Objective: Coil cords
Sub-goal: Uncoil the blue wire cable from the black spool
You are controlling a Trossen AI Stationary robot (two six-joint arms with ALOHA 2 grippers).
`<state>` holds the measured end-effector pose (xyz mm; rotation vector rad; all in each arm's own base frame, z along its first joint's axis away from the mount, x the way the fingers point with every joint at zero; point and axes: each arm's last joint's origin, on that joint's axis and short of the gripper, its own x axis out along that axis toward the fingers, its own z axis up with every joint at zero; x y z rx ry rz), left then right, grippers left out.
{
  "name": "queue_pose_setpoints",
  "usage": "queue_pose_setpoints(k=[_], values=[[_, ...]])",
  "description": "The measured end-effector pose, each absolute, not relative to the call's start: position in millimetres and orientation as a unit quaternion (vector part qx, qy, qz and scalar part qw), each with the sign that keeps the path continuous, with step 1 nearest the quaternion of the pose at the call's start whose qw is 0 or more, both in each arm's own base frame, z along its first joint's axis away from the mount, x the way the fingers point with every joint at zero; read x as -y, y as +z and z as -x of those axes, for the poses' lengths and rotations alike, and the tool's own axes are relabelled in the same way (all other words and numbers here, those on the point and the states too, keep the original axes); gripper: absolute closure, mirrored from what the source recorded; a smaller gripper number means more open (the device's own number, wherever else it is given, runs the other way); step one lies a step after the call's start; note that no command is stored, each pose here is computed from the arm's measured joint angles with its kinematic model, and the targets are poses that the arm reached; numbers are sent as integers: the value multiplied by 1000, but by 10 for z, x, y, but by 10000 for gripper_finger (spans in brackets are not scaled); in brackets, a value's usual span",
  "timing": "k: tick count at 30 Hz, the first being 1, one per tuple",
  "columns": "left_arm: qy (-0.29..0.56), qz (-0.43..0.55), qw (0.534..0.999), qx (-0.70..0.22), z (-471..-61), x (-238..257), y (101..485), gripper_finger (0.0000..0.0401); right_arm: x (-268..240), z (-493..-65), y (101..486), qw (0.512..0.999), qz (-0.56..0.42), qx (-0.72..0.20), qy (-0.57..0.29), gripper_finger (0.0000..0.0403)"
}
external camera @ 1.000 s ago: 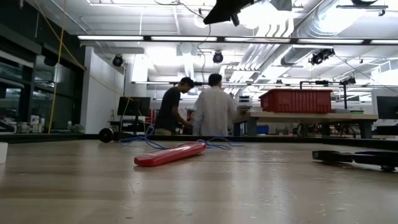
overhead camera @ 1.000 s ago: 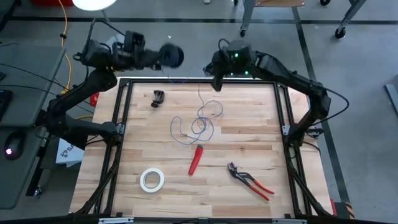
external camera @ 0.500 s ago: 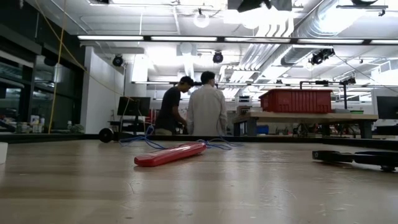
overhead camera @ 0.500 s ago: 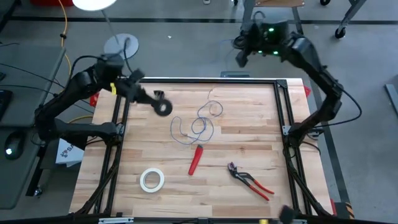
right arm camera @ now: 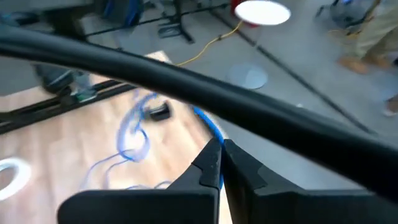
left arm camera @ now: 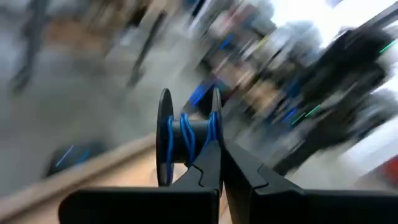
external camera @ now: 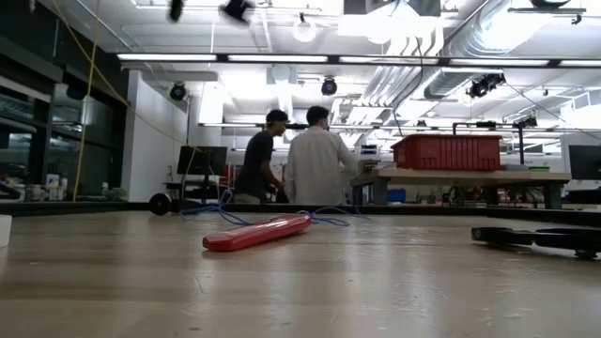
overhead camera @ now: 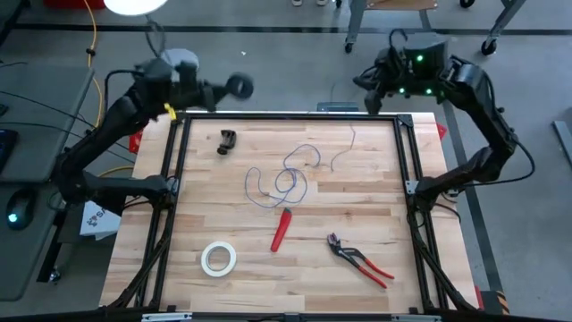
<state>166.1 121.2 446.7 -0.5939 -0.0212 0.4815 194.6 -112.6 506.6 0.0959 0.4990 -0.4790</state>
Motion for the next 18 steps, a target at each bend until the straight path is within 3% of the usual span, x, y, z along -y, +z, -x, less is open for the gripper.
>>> queue_pose_setpoints(k=[4, 8, 13, 18], values=[[138, 312, 930, 137, -1809, -1334, 4691, 401, 1031, -2158, 4986, 943, -44, -264, -196, 403], [-6, 383, 903, 193, -1975, -1366, 4812, 401, 1020, -2466, 4845, 942, -40, -287, -168, 403], [-164, 462, 853, 176, -2109, -1231, 4893, 401, 1121, -2839, 4638, 939, -15, -309, -150, 403], [-250, 497, 825, 100, -2137, -1013, 4914, 401, 1307, -3119, 4517, 946, 18, -288, -148, 403]])
